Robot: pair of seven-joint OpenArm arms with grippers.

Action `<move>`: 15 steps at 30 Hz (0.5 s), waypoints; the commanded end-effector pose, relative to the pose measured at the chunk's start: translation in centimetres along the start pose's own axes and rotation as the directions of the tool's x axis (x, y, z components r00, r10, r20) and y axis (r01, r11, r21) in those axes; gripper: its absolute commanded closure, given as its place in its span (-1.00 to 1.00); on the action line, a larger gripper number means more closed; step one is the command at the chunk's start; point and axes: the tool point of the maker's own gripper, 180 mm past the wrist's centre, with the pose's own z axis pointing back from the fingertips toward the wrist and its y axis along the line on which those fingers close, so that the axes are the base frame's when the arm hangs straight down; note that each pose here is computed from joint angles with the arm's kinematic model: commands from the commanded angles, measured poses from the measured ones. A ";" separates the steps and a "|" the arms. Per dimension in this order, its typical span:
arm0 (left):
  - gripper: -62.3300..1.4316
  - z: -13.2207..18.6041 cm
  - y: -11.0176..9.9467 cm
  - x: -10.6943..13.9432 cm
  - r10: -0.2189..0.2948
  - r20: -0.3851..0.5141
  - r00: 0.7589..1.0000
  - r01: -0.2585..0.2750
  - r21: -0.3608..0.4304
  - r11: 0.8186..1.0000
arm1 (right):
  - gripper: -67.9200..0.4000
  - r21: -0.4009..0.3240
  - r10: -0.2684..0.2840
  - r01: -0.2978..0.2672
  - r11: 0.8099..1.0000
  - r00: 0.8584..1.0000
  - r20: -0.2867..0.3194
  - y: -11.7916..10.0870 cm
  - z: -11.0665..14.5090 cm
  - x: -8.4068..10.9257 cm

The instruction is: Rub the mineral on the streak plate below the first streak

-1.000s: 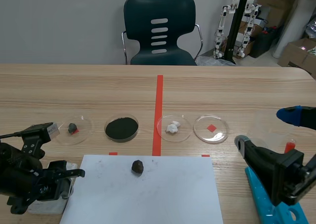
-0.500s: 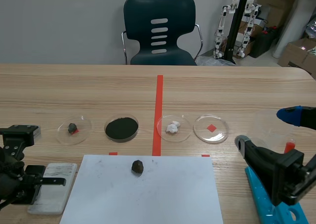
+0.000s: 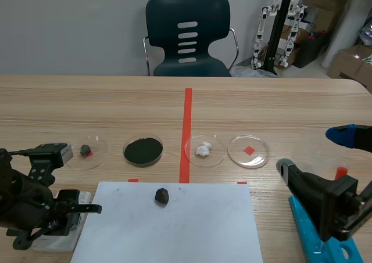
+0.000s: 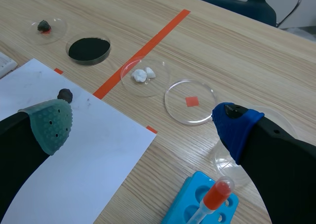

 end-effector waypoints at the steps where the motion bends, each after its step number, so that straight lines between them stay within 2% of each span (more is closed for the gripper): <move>1: 0.55 -0.1 0.8 -1.4 0.009 -0.055 0.998 -0.006 0.054 0.999 | -0.74 0.002 0.006 -0.007 1.000 0.999 0.040 0.0 0.0 1.2; 5: 0.55 0.2 3.0 -2.0 0.025 -0.086 0.996 -0.009 0.177 0.984 | -0.74 0.002 0.006 -0.007 1.000 0.999 0.040 0.0 0.0 1.2; 8: 0.55 0.4 3.8 -2.1 0.033 -0.088 0.996 -0.012 0.227 0.974 | -0.74 0.002 0.006 -0.007 1.000 0.999 0.040 0.0 0.0 1.2; 11: 0.55 0.5 4.2 -2.0 0.030 -0.083 0.996 -0.008 0.246 0.969 | -0.74 0.002 0.006 -0.007 1.000 0.999 0.040 0.0 0.0 1.2; 15: 0.55 0.4 3.9 -1.8 0.029 -0.072 0.997 -0.012 0.229 0.973 | -0.74 0.002 0.006 -0.007 1.000 0.999 0.040 0.0 0.0 1.2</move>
